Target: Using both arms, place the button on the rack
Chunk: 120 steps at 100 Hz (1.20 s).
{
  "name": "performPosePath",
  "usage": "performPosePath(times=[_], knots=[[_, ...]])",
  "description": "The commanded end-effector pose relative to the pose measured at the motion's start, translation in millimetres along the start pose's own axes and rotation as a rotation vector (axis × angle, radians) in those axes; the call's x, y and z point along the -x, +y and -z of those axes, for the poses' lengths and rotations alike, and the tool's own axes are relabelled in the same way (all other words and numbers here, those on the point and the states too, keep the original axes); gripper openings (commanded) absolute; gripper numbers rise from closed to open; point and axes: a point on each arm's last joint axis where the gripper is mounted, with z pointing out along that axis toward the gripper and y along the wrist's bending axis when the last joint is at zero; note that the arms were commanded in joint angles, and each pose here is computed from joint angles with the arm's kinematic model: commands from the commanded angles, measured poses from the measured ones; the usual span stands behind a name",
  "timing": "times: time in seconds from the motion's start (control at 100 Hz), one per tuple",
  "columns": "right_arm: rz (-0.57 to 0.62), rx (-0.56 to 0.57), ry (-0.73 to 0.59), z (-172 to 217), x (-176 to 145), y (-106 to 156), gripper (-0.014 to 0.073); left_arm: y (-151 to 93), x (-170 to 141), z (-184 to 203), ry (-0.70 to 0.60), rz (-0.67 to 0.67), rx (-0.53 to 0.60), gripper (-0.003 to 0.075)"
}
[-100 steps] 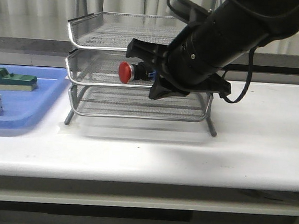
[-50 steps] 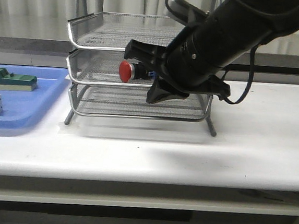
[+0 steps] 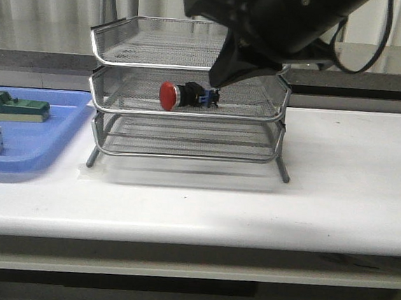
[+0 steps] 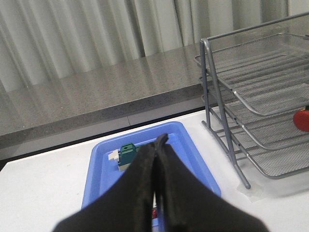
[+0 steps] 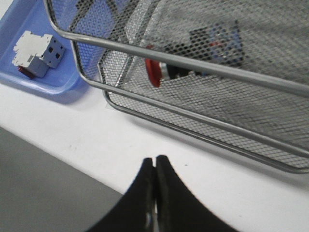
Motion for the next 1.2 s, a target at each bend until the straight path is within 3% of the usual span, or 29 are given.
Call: performPosePath(times=[0.0,0.24,0.42,0.91,1.19], knots=[[0.018,-0.023,-0.126,34,20,-7,-0.0060,5,14,1,-0.091,0.021,0.037,-0.0021],[-0.005,-0.154,-0.198,86,6,-47,-0.0060,5,14,1,-0.091,0.021,0.037,-0.0021],[-0.032,-0.211,-0.253,122,-13,-59,-0.0060,5,14,1,-0.091,0.021,0.037,-0.0021],[0.023,-0.211,-0.470,203,-71,-39,-0.0060,5,14,1,-0.091,0.021,0.037,-0.0021],[0.054,-0.178,-0.541,230,-84,-27,-0.0060,5,14,1,-0.091,0.021,0.037,-0.0021]])
